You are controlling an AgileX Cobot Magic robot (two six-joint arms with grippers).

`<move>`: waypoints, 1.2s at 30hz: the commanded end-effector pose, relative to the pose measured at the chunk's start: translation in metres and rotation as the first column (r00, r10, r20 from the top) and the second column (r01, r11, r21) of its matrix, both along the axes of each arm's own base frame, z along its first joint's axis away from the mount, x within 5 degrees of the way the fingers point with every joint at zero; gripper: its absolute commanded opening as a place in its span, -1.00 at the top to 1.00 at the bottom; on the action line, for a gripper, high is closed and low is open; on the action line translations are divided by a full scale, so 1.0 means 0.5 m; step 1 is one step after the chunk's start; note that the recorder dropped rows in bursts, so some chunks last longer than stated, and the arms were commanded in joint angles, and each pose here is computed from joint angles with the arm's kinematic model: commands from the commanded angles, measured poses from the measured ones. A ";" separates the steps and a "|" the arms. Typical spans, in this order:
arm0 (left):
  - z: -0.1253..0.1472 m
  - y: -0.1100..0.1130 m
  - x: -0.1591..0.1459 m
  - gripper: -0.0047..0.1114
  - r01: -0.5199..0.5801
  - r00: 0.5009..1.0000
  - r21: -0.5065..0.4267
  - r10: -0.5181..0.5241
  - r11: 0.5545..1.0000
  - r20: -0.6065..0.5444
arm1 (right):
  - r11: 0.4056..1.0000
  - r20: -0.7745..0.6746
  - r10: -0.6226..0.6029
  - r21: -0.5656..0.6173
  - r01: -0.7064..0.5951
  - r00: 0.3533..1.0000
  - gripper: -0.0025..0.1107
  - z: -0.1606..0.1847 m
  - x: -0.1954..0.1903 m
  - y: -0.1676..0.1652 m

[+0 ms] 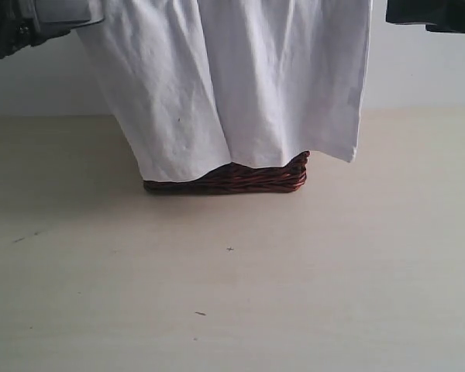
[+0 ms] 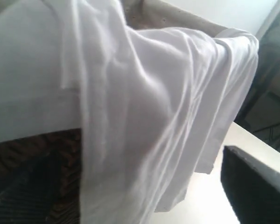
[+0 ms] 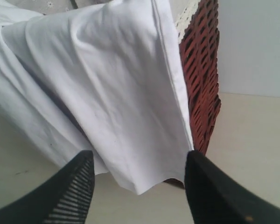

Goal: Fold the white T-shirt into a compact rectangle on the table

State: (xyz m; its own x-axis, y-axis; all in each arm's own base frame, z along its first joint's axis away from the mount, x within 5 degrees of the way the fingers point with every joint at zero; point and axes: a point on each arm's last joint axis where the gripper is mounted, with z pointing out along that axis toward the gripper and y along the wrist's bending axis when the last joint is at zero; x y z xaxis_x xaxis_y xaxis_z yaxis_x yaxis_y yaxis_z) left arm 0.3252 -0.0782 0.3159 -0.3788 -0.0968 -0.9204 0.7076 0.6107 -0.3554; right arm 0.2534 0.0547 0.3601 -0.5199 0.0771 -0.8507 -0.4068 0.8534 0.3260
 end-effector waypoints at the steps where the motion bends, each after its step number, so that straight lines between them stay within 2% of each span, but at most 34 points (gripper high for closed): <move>1: 0.005 -0.046 0.009 -0.59 0.085 0.994 0.000 -0.085 0.996 0.064 | 1.000 0.010 0.020 0.004 -0.020 1.000 -0.04 0.007 0.000 0.001; 5: 0.027 -0.081 0.012 -0.59 0.134 0.984 0.011 -0.135 0.991 0.118 | 1.000 0.007 0.028 0.003 -0.028 1.000 -0.04 0.006 -0.001 0.002; 8: 0.051 -0.080 0.017 -0.58 0.112 0.985 -0.054 -0.103 0.992 0.141 | 1.000 0.007 0.028 0.003 -0.028 1.000 -0.04 0.006 -0.001 0.002; 10: 0.057 -0.077 0.021 -0.47 0.085 0.988 -0.088 -0.073 0.992 0.138 | 1.000 0.007 0.028 0.003 -0.028 1.000 -0.04 0.006 -0.001 0.002; 12: 0.061 -0.074 0.025 -0.21 0.052 0.991 -0.126 -0.036 0.991 0.129 | 1.000 0.007 0.028 0.003 -0.028 1.000 -0.04 0.006 -0.001 0.002; 15: 0.070 -0.071 0.029 0.55 0.031 0.992 -0.190 -0.007 0.981 0.125 | 1.000 0.007 0.028 0.003 -0.028 1.000 -0.04 0.006 -0.001 0.002; 17: 0.087 -0.075 0.022 0.91 0.084 0.982 -0.225 -0.042 0.971 0.186 | 1.000 0.007 0.028 0.003 -0.028 1.000 -0.04 0.006 -0.001 0.002; 19: 0.123 -0.079 0.017 0.92 0.146 0.965 -0.270 -0.078 0.952 0.249 | 1.000 0.007 0.028 0.003 -0.028 1.000 -0.04 0.006 -0.001 0.002; 22: 0.176 -0.077 0.019 0.92 0.172 0.954 -0.338 -0.071 0.925 0.291 | 1.000 0.007 0.028 0.003 -0.028 1.000 -0.04 0.006 -0.001 0.002; 30: 0.349 -0.051 0.016 0.92 0.169 0.892 -0.522 0.096 0.836 0.443 | 1.000 0.007 0.028 0.003 -0.028 1.000 -0.04 0.006 -0.001 0.002; 36: 0.464 -0.035 -0.014 0.92 0.183 0.820 -0.556 0.186 0.811 0.541 | 1.000 0.008 0.029 0.001 -0.029 1.000 -0.04 0.006 -0.001 0.002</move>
State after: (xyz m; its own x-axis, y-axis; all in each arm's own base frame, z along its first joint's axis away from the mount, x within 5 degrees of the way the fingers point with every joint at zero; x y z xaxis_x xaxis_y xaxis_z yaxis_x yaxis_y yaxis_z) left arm 0.3313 -0.0999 0.5166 0.1181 -0.6026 -0.7892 0.8768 0.4365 -0.2020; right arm 0.2518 0.0567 0.3597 -0.5266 0.0611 -0.8479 -0.4303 0.8410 0.3279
